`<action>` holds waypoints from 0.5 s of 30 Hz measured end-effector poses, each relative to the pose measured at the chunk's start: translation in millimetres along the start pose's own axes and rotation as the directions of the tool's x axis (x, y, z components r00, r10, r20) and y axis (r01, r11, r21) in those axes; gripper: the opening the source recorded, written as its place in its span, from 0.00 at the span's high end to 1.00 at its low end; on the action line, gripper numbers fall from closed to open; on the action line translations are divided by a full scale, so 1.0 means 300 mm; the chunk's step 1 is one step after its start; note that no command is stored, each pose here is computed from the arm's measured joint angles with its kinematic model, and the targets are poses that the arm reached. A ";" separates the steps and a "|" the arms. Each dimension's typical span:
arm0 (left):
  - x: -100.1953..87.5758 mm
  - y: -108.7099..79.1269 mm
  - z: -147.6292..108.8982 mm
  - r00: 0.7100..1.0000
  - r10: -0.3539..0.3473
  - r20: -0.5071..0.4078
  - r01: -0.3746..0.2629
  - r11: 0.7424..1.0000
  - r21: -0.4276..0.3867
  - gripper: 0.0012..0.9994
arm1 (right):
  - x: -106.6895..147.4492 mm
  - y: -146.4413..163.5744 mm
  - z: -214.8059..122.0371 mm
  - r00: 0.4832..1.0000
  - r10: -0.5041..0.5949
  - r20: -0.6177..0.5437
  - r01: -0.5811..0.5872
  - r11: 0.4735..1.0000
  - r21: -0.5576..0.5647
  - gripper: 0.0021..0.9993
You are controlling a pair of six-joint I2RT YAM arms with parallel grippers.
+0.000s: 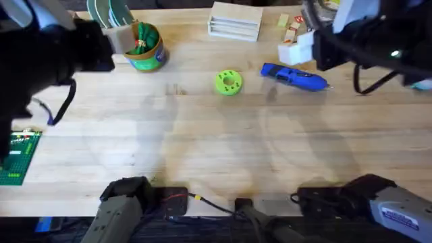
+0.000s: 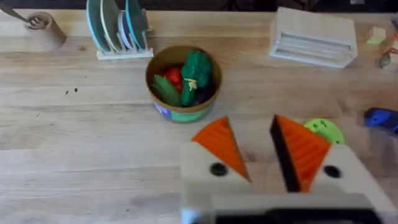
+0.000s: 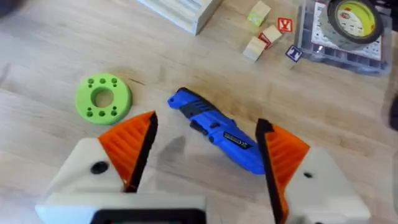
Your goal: Pick up the gripper from the table and insert it into the empty holder that is missing its gripper. Then pick up a screw, insert it into the mounting hole, and use the screwdriver to tighten it. Finally, clean up the table by picking up the vegetable and placing it into the bucket.
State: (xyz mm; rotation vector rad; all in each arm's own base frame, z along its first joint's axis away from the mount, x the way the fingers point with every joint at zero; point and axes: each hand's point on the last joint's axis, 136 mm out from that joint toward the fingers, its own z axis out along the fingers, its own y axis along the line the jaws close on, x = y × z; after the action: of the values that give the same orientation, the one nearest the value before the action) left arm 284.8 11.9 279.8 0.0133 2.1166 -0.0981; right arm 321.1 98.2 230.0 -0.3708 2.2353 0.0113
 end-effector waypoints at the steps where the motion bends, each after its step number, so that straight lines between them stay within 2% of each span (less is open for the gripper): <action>1: 0.008 -0.012 -0.020 1.000 0.012 0.000 -0.012 1.000 0.013 0.79 | -0.015 -0.003 -0.020 1.000 0.011 -0.002 -0.011 1.000 0.000 0.01; 2: 0.019 -0.026 -0.042 1.000 0.024 -0.001 -0.024 0.999 0.027 0.94 | -0.028 -0.007 -0.042 1.000 0.028 -0.003 -0.028 1.000 0.000 0.01; 3: 0.028 -0.039 -0.060 0.999 0.033 -0.001 -0.033 0.999 0.041 0.98 | -0.040 -0.009 -0.060 0.999 0.044 0.003 -0.044 0.999 -0.002 0.01; 6: 0.052 -0.079 -0.115 0.999 0.049 0.005 -0.049 0.995 0.086 1.00 | -0.074 -0.011 -0.108 0.995 0.094 0.041 -0.093 0.996 -0.015 0.01; 7: 0.058 -0.091 -0.133 0.998 0.059 0.011 -0.060 0.993 0.098 0.87 | -0.080 -0.011 -0.120 0.993 0.108 0.052 -0.107 0.994 -0.020 0.01; 12: 0.056 -0.124 -0.192 0.996 0.071 0.058 -0.078 0.989 0.127 0.09 | -0.088 -0.011 -0.143 0.988 0.140 0.068 -0.139 0.990 -0.031 0.01; 13: 0.055 -0.127 -0.197 0.995 0.073 0.064 -0.081 0.988 0.130 0.03 | -0.087 -0.011 -0.143 0.988 0.142 0.067 -0.141 0.990 -0.031 0.01; 15: 0.054 -0.131 -0.199 0.995 0.074 0.067 -0.082 0.987 0.135 0.01 | -0.086 -0.011 -0.143 0.987 0.145 0.065 -0.143 0.989 -0.031 0.01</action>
State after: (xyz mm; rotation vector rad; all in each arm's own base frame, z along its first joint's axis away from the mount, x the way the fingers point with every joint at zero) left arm 223.5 -23.1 299.6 0.1729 2.0411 -0.1955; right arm 305.0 96.1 277.3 -0.2193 2.1924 0.1279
